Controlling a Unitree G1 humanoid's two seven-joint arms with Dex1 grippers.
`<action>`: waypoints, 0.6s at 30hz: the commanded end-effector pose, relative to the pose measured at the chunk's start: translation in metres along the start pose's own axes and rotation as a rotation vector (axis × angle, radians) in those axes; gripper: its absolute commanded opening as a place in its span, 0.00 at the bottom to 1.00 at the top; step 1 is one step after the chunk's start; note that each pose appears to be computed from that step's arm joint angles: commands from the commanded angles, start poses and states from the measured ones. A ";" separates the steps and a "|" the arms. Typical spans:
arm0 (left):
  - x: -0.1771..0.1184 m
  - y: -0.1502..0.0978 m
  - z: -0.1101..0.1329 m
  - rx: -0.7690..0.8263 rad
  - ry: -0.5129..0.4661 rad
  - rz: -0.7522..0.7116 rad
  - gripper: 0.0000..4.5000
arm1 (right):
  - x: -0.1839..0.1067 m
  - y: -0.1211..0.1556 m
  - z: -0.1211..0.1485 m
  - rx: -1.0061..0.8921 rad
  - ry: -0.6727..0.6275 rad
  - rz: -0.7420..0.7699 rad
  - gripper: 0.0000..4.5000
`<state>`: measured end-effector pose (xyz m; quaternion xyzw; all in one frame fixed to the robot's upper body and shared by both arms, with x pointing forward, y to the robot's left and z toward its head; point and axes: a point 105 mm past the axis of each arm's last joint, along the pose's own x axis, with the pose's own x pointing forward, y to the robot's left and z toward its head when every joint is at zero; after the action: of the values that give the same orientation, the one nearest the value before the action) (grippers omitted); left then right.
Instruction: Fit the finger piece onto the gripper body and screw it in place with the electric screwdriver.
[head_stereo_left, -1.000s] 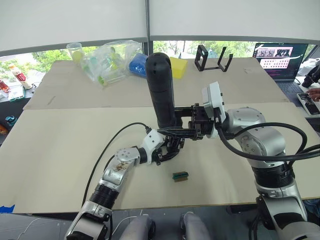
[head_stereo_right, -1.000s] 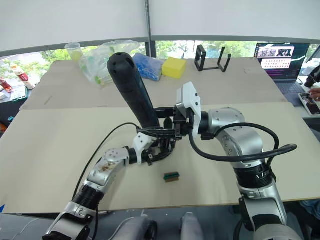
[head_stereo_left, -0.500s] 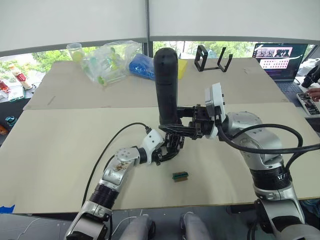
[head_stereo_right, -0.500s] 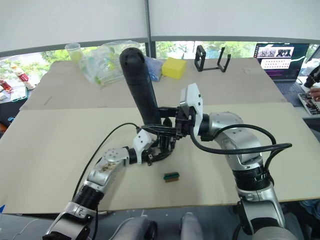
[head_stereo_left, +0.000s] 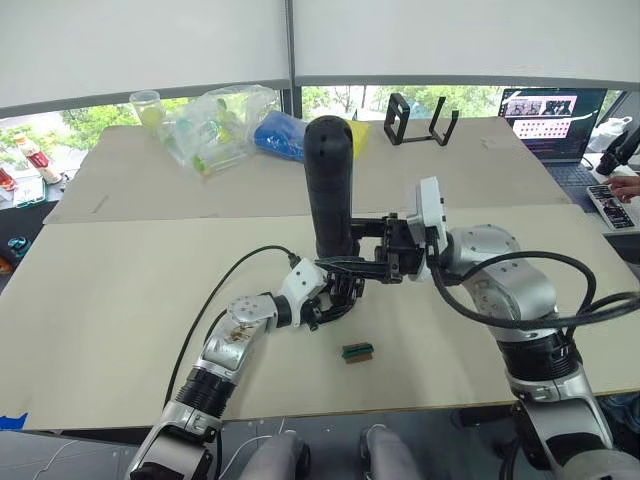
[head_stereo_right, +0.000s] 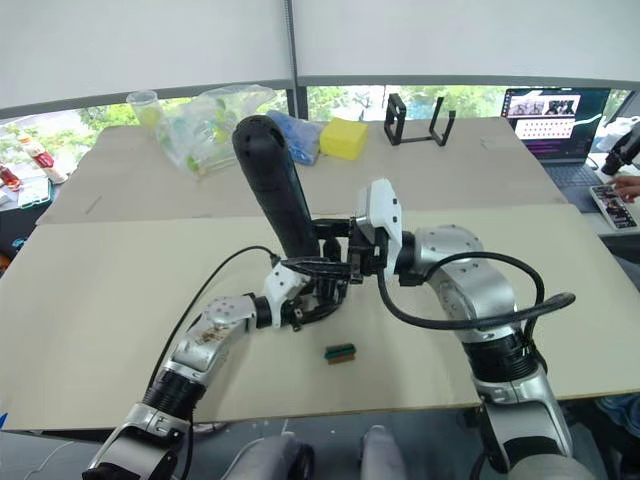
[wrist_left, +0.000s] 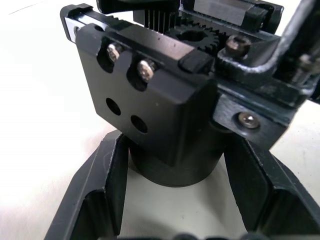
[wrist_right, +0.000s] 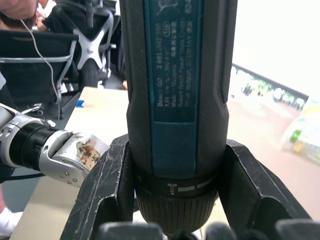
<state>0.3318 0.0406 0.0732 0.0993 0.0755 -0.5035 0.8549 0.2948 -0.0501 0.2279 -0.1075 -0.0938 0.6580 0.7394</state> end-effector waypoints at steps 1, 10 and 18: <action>-0.002 0.005 0.018 0.035 -0.051 0.006 0.51 | -0.016 -0.010 -0.046 0.168 0.157 -0.088 0.43; -0.002 0.005 0.017 0.039 -0.050 0.004 0.51 | -0.019 -0.011 -0.052 0.078 0.173 -0.085 0.43; -0.002 0.004 0.017 0.043 -0.051 0.004 0.51 | -0.020 -0.009 -0.066 0.186 0.191 -0.099 0.43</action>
<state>0.3317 0.0412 0.0695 0.0992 0.0826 -0.5036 0.8543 0.2944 -0.0542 0.2208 -0.1104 -0.1054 0.6658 0.7304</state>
